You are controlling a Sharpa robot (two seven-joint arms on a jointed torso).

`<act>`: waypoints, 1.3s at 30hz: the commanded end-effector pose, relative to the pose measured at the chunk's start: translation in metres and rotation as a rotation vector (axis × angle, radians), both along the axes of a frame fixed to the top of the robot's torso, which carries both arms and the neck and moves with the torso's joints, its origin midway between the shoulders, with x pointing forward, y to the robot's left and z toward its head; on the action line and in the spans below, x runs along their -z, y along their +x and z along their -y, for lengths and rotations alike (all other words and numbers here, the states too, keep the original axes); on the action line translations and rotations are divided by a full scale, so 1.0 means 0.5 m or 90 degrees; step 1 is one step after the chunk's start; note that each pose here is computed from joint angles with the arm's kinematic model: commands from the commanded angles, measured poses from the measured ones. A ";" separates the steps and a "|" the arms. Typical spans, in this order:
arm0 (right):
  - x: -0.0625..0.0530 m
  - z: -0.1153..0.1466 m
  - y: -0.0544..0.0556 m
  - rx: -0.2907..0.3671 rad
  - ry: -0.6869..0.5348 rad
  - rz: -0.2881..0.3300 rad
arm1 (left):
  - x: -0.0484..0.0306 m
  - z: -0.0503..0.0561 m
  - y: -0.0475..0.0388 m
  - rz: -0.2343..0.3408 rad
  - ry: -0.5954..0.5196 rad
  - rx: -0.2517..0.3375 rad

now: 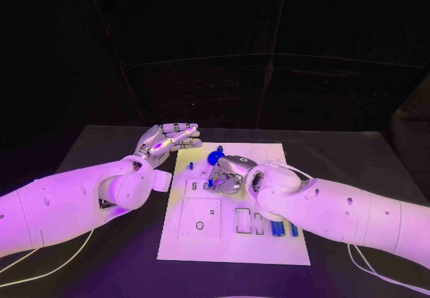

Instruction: Assemble the parts on the task board

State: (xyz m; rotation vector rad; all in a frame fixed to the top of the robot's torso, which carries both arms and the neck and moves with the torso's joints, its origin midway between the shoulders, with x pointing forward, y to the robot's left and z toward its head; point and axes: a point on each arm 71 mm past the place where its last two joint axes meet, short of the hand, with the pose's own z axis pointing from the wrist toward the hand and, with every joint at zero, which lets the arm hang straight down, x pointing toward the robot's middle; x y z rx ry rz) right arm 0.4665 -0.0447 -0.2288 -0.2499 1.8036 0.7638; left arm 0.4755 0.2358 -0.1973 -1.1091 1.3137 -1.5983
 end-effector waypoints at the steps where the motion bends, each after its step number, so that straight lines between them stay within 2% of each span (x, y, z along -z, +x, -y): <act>1: 0.014 0.006 -0.001 0.008 -0.030 -0.015 | -0.003 0.002 0.000 0.003 -0.003 0.003; 26: 0.010 0.007 0.001 0.026 -0.019 -0.003 | -0.003 0.003 0.000 0.002 -0.004 0.005; 31: -0.006 0.012 -0.001 0.043 0.035 0.038 | -0.002 0.004 0.001 -0.001 -0.003 0.006; 35: -0.024 0.029 -0.011 0.038 0.083 0.074 | 0.002 0.002 0.002 -0.010 0.013 0.009; 39: -0.046 0.065 -0.028 0.016 0.138 0.080 | 0.013 0.002 0.004 -0.039 0.070 0.043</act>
